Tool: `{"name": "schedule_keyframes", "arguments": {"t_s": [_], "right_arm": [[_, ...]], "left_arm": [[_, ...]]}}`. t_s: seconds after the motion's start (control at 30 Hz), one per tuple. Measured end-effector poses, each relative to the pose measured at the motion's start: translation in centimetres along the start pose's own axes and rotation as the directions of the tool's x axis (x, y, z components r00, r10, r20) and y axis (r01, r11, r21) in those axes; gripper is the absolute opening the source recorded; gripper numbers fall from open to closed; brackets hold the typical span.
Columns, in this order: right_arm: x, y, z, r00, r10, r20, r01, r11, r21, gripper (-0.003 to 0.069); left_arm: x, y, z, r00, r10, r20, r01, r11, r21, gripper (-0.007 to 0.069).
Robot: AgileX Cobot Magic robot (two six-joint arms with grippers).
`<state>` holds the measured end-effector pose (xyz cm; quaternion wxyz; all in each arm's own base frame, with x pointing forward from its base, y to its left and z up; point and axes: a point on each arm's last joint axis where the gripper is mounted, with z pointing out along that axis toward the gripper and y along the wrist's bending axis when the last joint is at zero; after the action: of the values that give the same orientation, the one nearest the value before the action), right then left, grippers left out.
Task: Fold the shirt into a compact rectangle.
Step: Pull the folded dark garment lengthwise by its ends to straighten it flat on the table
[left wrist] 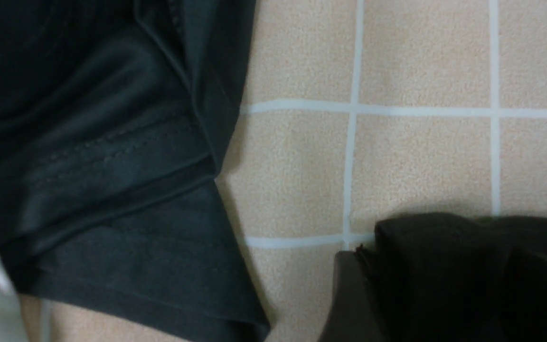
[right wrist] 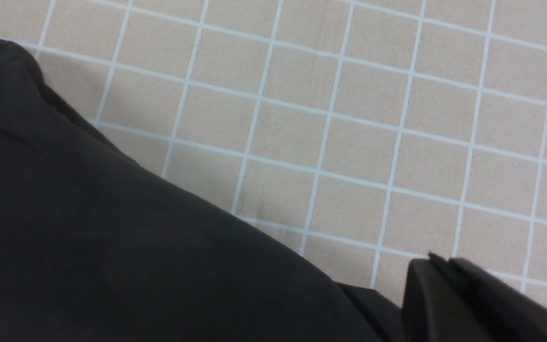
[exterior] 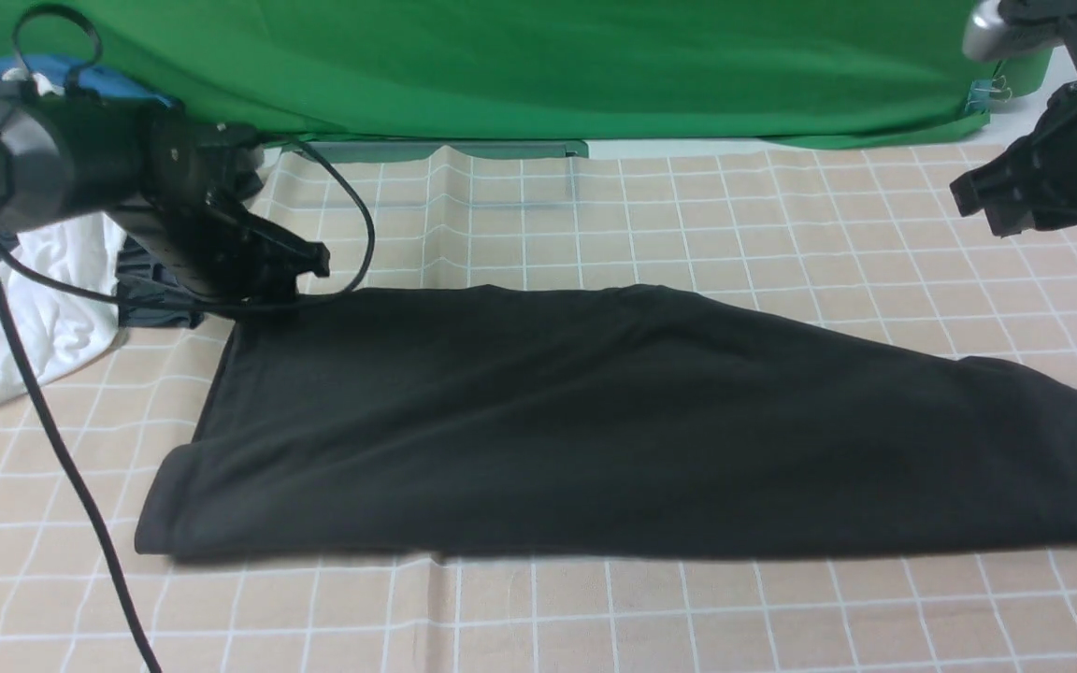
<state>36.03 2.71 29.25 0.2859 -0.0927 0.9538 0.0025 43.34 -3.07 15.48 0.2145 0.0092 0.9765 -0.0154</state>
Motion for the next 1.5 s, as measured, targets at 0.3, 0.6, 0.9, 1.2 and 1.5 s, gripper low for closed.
{"name": "schedule_keyframes", "arguments": {"t_s": [0.3, 0.6, 0.9, 1.2, 1.5], "right_arm": [[0.2, 0.0, 0.0, 0.999, -0.023, -0.024, 0.023, 1.0, -0.004, 0.0073], [0.5, 0.0, 0.0, 0.998, -0.028, -0.052, 0.028, 1.0, -0.007, 0.009], [1.9, -0.2, -0.2, 0.978, -0.042, -0.206, 0.046, 0.999, 0.014, 0.0209], [4.0, -3.6, -0.9, 0.918, 0.141, -0.371, -0.099, 0.987, 0.13, 0.0607], [6.2, -6.3, 3.9, 0.872, 0.238, -0.428, -0.199, 0.971, 0.136, 0.069]], "left_arm": [[0.0, 0.0, 0.3, 1.0, 0.03, 0.009, -0.03, 1.0, -0.001, 0.0045], [-1.4, 0.6, -3.3, 0.992, 0.058, 0.112, -0.052, 0.997, -0.056, 0.0034], [-1.5, 1.2, -2.4, 0.99, 0.067, 0.121, -0.058, 0.995, -0.077, 0.0104], [-1.7, 2.1, -6.4, 0.993, 0.109, 0.038, -0.102, 0.981, -0.163, 0.0267], [1.8, -0.2, -16.7, 0.987, 0.048, 0.155, -0.062, 0.994, 0.088, 0.0017]]}}
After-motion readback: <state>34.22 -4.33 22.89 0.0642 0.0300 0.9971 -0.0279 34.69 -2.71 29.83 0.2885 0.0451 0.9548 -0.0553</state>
